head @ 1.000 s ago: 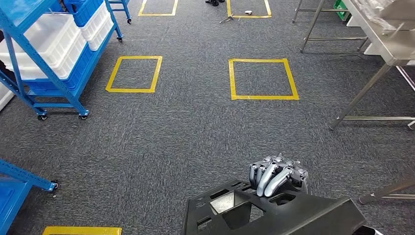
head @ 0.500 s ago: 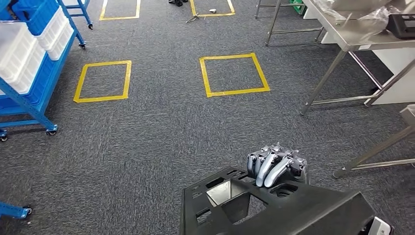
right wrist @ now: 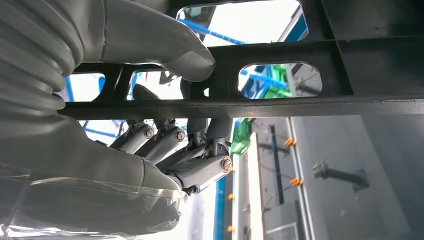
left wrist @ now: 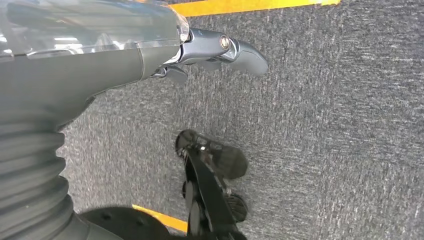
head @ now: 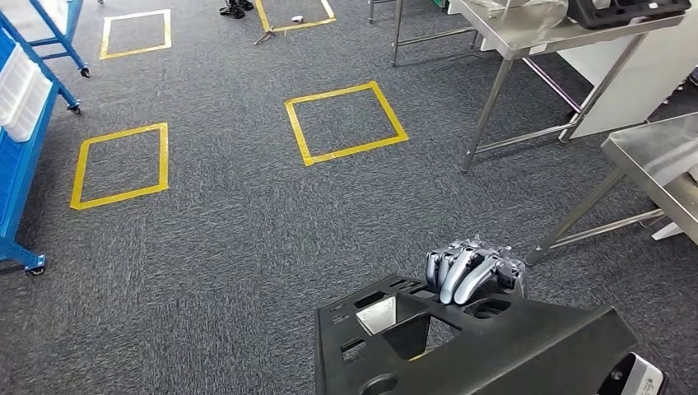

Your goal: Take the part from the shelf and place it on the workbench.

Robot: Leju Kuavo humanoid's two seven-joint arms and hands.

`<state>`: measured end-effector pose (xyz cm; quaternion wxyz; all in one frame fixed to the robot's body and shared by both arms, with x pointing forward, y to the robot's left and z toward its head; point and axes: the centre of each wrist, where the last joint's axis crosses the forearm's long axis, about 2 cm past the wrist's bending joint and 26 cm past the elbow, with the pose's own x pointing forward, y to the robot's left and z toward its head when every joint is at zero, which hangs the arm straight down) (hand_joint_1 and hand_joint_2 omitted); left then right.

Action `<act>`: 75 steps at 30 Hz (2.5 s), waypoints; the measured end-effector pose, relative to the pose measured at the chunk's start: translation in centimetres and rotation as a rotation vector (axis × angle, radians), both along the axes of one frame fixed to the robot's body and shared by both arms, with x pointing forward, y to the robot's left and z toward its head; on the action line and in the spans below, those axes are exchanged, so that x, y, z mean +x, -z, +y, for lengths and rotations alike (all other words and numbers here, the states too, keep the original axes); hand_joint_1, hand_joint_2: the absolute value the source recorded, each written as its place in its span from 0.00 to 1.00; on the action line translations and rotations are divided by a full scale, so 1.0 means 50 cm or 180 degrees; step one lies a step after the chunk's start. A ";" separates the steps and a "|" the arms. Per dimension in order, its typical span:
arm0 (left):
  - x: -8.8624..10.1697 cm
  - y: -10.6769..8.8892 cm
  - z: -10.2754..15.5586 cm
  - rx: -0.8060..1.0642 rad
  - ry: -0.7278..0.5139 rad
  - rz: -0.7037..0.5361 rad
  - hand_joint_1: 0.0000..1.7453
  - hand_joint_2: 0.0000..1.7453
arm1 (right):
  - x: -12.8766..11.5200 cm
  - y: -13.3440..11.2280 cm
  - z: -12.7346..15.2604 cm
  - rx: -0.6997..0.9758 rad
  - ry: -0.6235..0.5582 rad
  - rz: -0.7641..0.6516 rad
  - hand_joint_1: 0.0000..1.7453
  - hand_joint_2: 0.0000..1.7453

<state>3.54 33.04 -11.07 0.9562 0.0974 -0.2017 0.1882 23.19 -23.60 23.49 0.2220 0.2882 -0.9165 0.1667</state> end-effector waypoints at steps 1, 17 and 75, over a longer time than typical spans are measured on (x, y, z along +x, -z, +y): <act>-0.001 0.000 0.000 0.0004 0.0000 -0.0001 0.00 1.00 | -0.001 0.002 0.001 0.0004 0.0001 0.0013 0.96 1.00; 0.000 -0.005 0.051 0.0118 0.0048 0.0082 0.00 1.00 | -0.035 0.019 0.014 0.0079 0.0171 0.0114 0.96 1.00; 0.009 -0.002 0.012 0.0049 -0.0204 -0.0049 0.00 1.00 | 0.049 -0.012 0.016 0.0159 -0.0080 0.0026 0.96 1.00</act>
